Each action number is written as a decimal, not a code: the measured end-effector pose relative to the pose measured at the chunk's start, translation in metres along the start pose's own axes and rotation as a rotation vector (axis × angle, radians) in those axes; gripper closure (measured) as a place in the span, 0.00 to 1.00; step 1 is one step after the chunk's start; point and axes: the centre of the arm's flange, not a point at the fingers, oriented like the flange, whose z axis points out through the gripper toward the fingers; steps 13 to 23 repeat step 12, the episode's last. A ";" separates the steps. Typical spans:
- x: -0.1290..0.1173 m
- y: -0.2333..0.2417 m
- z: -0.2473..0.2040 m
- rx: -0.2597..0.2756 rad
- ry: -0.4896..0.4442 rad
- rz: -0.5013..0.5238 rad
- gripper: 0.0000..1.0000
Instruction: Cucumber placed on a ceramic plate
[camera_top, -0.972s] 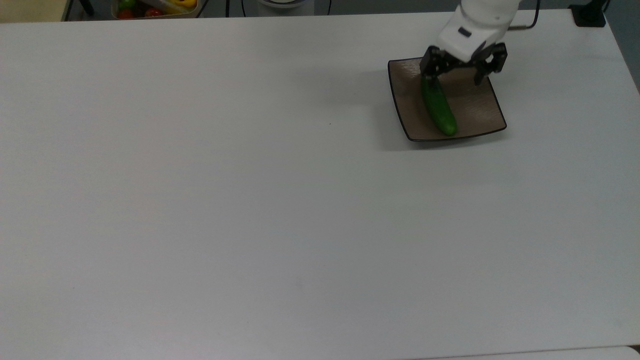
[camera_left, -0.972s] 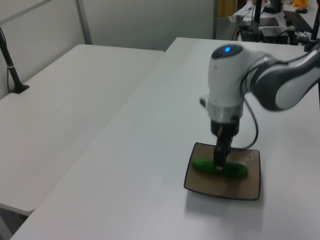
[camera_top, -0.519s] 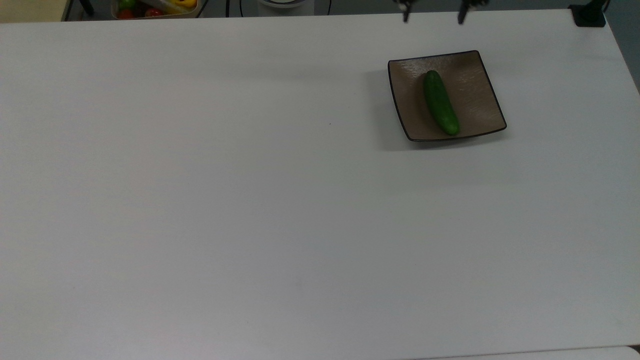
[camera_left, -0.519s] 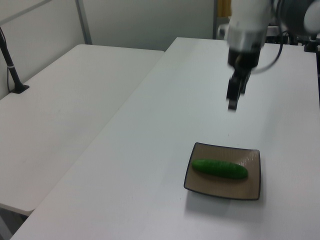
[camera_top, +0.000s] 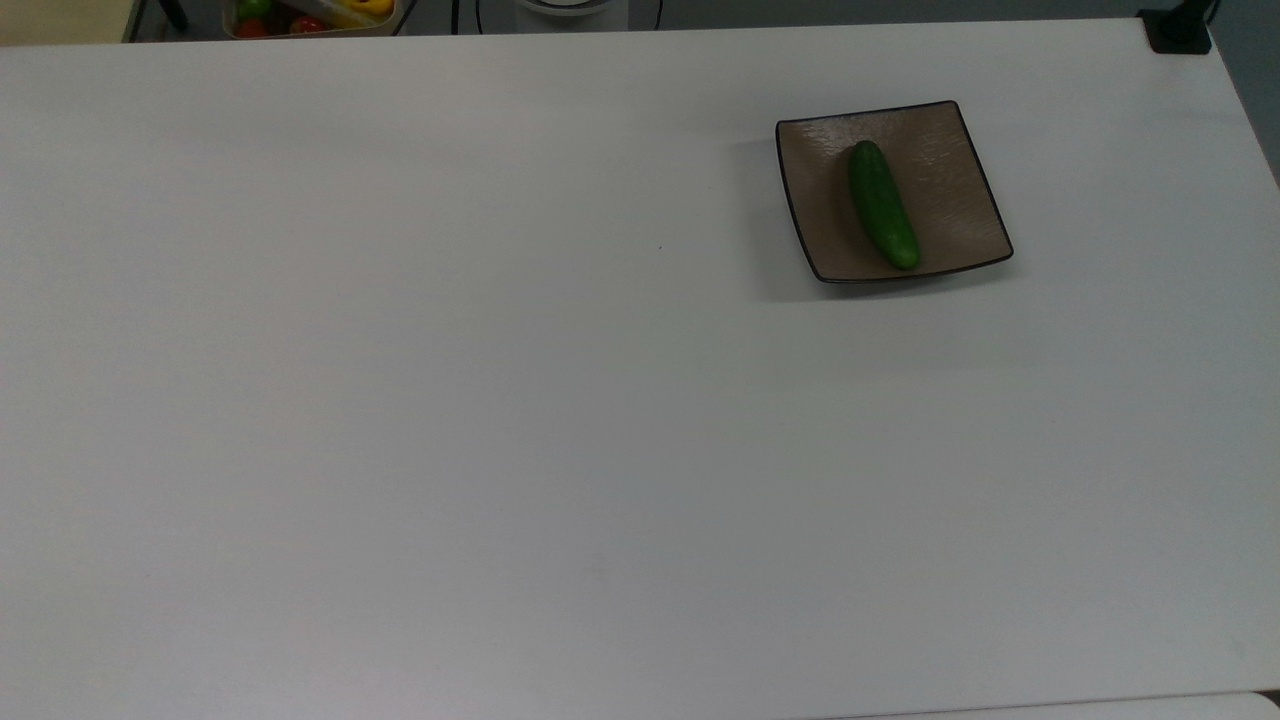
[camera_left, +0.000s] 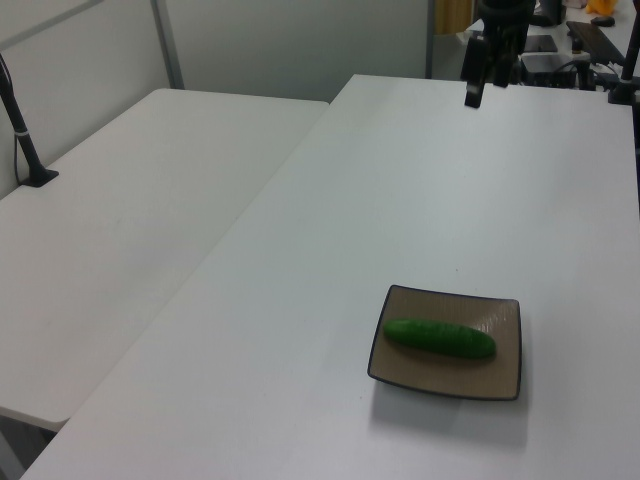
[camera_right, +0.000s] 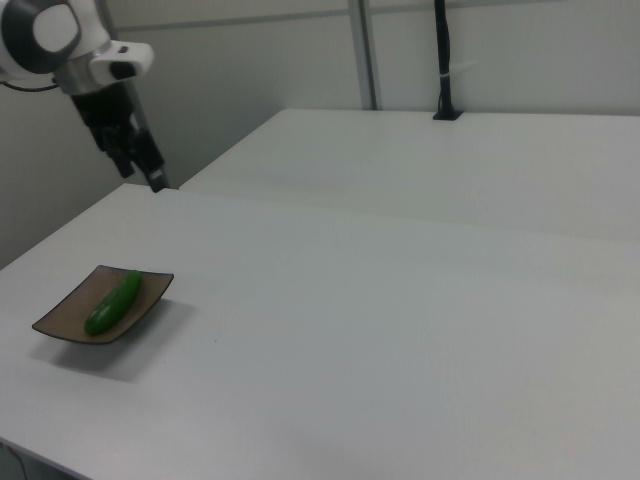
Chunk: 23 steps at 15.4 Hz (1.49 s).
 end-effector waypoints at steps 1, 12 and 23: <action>0.006 0.013 0.001 0.001 -0.003 -0.023 0.00; 0.049 0.087 0.029 0.032 -0.023 -0.328 0.00; 0.049 0.087 0.029 0.032 -0.023 -0.328 0.00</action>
